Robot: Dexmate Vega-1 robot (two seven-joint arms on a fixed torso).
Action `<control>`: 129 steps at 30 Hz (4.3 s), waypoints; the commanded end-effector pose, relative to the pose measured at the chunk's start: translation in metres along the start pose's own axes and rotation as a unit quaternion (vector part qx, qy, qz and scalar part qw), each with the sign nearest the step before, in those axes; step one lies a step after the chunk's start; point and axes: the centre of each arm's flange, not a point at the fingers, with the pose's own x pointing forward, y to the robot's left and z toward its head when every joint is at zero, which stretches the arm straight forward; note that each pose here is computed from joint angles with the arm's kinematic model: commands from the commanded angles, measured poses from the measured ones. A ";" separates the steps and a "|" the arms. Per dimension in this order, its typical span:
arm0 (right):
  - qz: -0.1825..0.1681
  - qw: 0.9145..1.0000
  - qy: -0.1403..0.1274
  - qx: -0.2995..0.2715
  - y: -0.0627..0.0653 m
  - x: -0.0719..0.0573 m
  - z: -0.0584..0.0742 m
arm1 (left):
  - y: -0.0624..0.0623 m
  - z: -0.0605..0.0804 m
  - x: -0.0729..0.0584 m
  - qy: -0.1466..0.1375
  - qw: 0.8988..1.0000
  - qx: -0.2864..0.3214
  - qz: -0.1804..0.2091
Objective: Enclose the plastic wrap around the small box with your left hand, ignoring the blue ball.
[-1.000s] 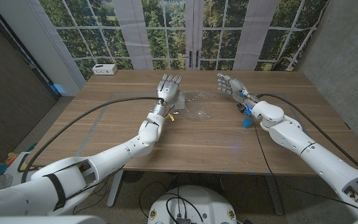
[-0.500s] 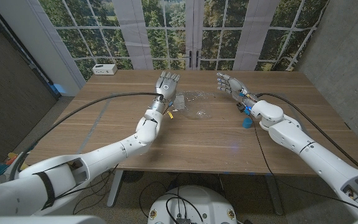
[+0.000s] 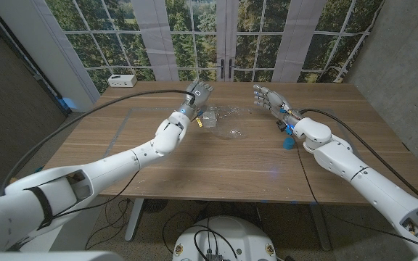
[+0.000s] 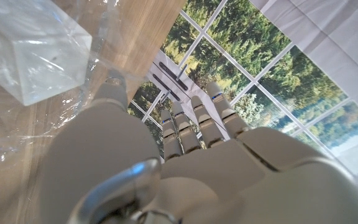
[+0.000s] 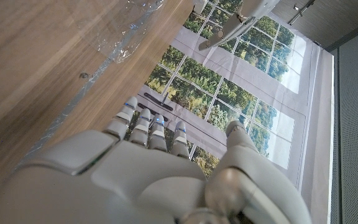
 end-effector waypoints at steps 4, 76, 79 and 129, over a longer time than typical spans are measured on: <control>-0.006 1.000 -0.002 -0.003 0.002 -0.008 0.002 | 0.031 -0.030 0.027 -0.104 0.988 -0.040 -0.110; 0.004 0.998 -0.050 -0.034 0.005 -0.026 0.031 | 0.046 -0.047 0.088 -0.110 0.964 -0.197 -0.139; 0.007 0.997 -0.060 -0.041 0.007 -0.026 0.038 | 0.047 -0.042 0.095 -0.126 0.962 -0.180 -0.160; 0.050 0.993 -0.074 -0.077 0.007 -0.027 0.055 | 0.028 0.042 0.155 -0.141 0.962 -0.083 -0.221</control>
